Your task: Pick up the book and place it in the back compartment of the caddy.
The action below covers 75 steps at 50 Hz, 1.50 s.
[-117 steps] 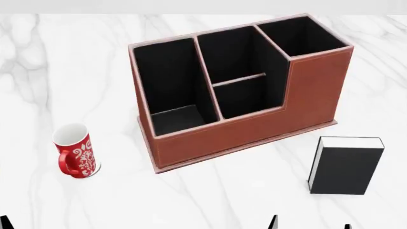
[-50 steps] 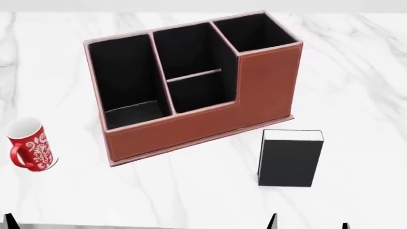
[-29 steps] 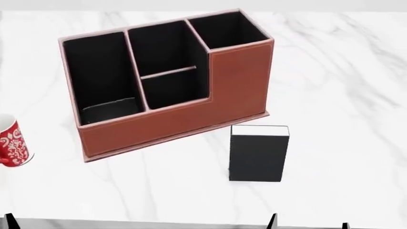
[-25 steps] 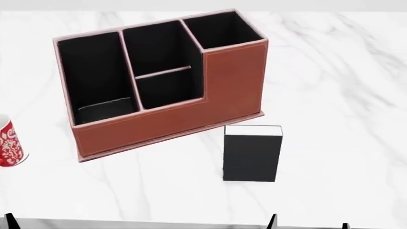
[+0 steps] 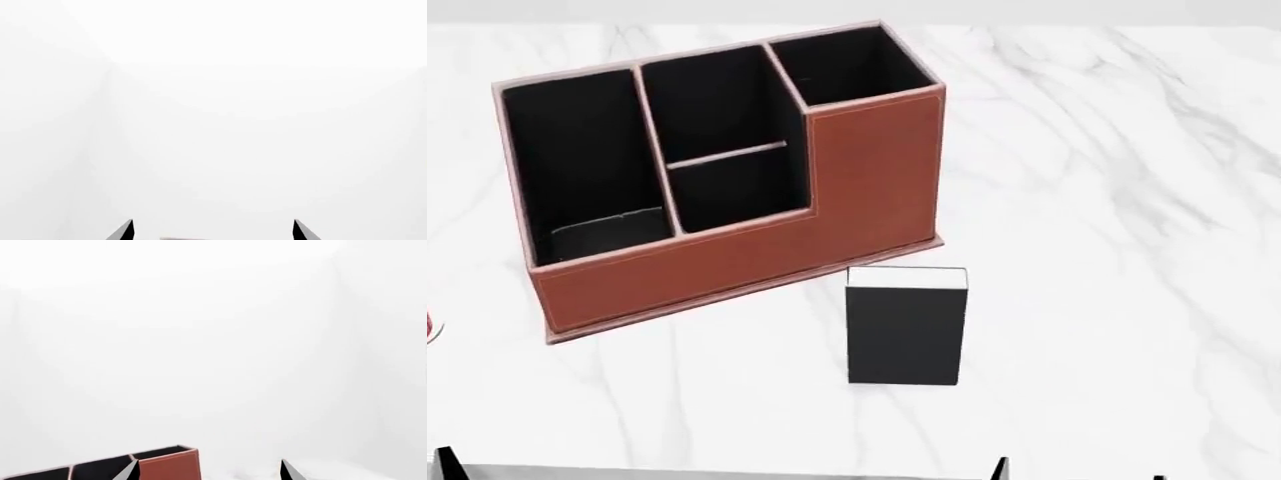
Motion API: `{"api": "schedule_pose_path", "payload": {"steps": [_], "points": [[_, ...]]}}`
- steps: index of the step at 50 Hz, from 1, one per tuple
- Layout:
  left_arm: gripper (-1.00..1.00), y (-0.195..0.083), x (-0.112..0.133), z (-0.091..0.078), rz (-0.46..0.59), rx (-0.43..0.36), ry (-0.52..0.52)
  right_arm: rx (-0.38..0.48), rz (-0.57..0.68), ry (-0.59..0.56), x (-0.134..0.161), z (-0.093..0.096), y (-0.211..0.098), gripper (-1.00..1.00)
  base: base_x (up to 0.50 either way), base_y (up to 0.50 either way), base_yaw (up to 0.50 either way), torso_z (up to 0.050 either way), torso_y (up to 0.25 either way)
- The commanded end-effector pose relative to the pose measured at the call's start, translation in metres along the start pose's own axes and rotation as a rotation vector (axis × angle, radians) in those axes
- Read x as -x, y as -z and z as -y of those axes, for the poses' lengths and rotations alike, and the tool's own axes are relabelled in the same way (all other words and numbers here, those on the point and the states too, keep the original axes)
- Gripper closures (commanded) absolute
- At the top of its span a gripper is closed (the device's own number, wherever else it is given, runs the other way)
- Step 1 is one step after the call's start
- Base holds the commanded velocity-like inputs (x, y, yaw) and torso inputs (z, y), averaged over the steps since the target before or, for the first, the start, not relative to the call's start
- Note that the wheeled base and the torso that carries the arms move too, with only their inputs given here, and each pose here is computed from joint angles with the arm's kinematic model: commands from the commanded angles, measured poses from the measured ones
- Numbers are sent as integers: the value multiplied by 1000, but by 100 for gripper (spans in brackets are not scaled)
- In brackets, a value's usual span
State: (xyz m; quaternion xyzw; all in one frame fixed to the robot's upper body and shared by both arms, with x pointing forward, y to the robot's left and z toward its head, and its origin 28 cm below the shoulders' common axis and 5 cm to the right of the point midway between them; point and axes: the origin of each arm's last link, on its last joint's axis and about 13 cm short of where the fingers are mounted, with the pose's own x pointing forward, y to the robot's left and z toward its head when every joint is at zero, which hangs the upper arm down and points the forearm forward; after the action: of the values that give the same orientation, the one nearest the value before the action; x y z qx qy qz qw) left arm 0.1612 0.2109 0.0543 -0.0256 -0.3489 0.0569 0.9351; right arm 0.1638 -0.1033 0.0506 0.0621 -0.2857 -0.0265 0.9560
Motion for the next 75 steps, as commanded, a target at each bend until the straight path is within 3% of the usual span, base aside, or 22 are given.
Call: {"api": "schedule_pose_path", "payload": {"steps": [1,75], "points": [[-100,0,0,-1,2,3,-2,21,71,-1,5,-2,-5,-100,0,0,0,0,0],[-100,0,1,0,3,10,3,0,114,-22,8,-3,-6,-100,101,0,0,0,0]]}}
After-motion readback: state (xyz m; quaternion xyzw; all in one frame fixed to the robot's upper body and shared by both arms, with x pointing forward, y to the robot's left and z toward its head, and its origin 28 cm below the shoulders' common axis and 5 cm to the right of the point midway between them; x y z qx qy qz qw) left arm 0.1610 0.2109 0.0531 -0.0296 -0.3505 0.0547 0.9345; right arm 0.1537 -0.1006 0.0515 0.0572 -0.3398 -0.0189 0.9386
